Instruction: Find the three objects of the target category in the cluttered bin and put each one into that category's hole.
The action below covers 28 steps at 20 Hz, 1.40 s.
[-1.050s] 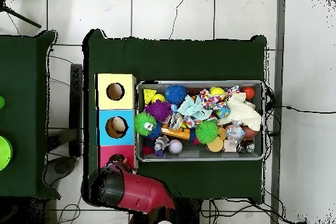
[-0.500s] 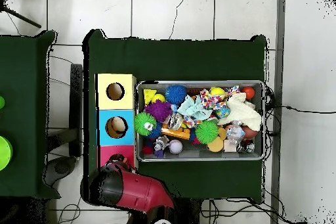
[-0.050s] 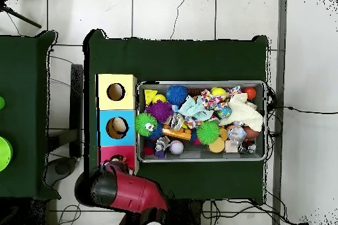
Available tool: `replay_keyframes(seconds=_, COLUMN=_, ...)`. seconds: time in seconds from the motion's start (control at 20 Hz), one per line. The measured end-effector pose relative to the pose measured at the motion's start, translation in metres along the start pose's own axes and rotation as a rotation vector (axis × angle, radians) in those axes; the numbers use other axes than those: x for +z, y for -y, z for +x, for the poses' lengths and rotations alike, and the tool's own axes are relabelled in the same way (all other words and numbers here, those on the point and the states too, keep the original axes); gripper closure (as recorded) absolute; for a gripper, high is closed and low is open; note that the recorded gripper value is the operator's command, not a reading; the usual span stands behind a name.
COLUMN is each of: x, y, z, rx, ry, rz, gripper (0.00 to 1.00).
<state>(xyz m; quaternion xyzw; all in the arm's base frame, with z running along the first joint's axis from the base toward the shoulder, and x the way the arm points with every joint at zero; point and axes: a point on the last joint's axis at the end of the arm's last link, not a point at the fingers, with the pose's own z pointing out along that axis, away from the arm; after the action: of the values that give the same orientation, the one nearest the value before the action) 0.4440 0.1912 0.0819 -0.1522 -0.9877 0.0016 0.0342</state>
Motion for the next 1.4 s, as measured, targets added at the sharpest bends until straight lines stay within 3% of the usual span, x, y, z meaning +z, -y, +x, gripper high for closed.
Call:
replay_keyframes(seconds=0.2, x=0.019, y=-0.001, z=0.001, rx=0.032, ry=0.024, rz=0.015, gripper=1.00)
replay_keyframes(seconds=0.25, x=0.034, y=-0.002, z=0.004, rx=0.049, ry=0.042, rz=0.029, gripper=1.00)
replay_keyframes(seconds=0.4, x=0.052, y=-0.005, z=0.007, rx=0.069, ry=0.070, rz=0.044, gripper=1.00)
replay_keyframes(seconds=0.55, x=0.056, y=-0.008, z=0.006, rx=0.079, ry=0.098, rz=0.045, gripper=1.00)
replay_keyframes(seconds=0.6, x=0.055, y=-0.010, z=0.005, rx=0.082, ry=0.108, rz=0.044, gripper=0.00)
replay_keyframes(seconds=1.4, x=0.056, y=-0.015, z=0.005, rx=0.082, ry=0.115, rz=0.043, gripper=0.00)
